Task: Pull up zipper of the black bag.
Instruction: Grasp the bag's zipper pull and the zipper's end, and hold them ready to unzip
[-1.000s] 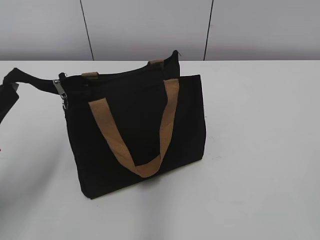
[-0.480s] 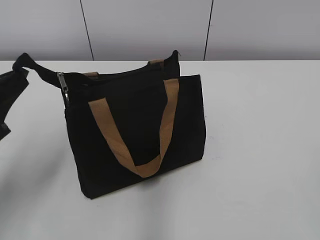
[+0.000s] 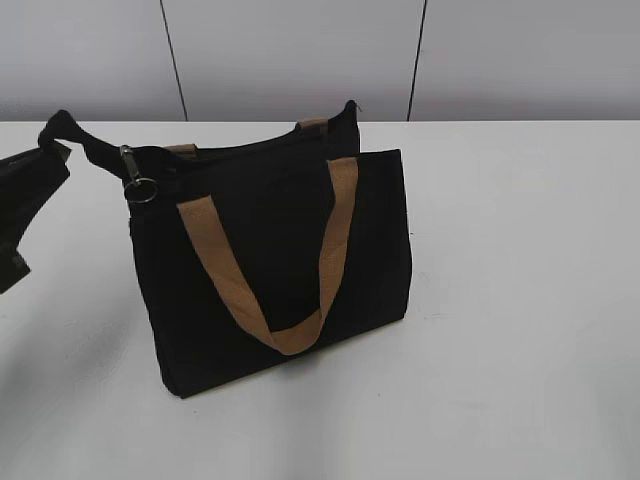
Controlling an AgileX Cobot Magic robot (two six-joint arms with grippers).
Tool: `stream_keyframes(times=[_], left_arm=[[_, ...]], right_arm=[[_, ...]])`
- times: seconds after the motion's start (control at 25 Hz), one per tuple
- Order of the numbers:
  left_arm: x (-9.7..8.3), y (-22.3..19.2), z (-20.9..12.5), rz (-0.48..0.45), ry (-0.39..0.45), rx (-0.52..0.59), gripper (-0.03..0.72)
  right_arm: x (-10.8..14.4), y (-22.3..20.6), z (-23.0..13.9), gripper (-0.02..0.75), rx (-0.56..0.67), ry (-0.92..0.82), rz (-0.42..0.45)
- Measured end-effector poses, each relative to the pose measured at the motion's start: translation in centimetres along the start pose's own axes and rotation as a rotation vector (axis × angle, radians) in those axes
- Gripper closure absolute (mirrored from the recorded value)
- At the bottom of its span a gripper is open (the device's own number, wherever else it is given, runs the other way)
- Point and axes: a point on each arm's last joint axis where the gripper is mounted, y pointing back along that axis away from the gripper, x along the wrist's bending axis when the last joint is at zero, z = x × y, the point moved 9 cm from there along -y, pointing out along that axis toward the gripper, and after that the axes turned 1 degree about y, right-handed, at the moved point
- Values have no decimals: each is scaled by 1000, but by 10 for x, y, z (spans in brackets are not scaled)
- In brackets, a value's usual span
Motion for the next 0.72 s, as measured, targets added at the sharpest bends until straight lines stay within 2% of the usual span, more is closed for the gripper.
stream_keyframes(times=[0.32, 0.56, 0.72], left_arm=[[0, 0, 0, -1, -1, 1, 694], [0, 0, 0, -1, -1, 1, 694], [0, 0, 0, 0, -1, 2, 694]], right_arm=[[51, -34, 11, 370, 172, 206, 342], [82, -64, 43, 370, 127, 216, 552], [99, -87, 57, 370, 148, 227, 675]])
